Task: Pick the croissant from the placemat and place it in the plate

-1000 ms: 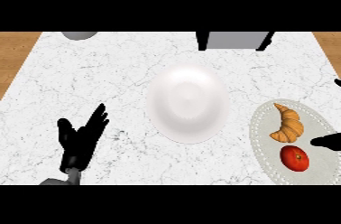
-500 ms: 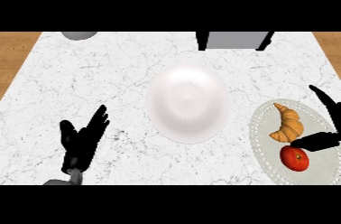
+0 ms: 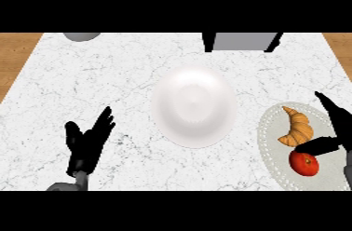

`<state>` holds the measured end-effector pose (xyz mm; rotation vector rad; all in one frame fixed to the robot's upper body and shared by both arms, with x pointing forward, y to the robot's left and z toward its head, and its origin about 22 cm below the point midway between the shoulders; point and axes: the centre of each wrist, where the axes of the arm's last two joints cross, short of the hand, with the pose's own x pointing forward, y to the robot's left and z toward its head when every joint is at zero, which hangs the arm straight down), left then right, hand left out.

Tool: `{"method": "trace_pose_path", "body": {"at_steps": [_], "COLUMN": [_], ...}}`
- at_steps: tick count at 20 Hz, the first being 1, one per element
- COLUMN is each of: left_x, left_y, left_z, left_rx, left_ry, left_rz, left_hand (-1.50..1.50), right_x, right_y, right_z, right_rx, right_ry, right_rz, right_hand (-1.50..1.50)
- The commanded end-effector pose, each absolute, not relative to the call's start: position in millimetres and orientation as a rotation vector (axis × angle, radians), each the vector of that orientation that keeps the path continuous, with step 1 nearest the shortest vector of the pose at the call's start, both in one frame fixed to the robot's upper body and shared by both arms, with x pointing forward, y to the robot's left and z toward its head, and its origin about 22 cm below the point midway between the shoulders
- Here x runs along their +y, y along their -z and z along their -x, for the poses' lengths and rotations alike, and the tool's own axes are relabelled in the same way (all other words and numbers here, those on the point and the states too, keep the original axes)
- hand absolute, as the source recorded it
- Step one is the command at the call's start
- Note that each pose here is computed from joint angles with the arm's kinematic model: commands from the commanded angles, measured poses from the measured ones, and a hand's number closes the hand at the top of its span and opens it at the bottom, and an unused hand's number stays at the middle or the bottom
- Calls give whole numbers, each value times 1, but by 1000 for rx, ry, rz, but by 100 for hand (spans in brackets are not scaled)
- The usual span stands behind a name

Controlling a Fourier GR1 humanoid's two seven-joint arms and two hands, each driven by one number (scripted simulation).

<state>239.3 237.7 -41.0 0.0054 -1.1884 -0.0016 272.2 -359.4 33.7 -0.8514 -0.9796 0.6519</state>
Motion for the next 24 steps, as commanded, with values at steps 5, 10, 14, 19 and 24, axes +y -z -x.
{"method": "trace_pose_path", "body": {"at_steps": [5, 10, 14, 19, 24], "left_x": [244, 225, 232, 235, 247], "left_y": [28, 32, 28, 33, 26], "left_z": [-233, -234, -230, -236, -233], "left_rx": [-1183, -1188, -1188, -1206, -1183], "left_ry": [5, 6, 26, 15, 3], "left_rz": [5, -5, -2, -3, 1], "left_hand": [0, 0, 0, 0, 0], "right_x": [-347, -358, -353, -343, -350], "right_y": [-13, 6, 24, 3, 7], "right_z": [-278, -292, -299, -316, -282], "right_rx": [-942, -926, -868, -895, -953], "right_ry": [-668, -699, -838, -870, -851], "right_rz": [848, 809, 798, 875, 929], "right_hand": [-150, -150, 150, 150, 150]}}
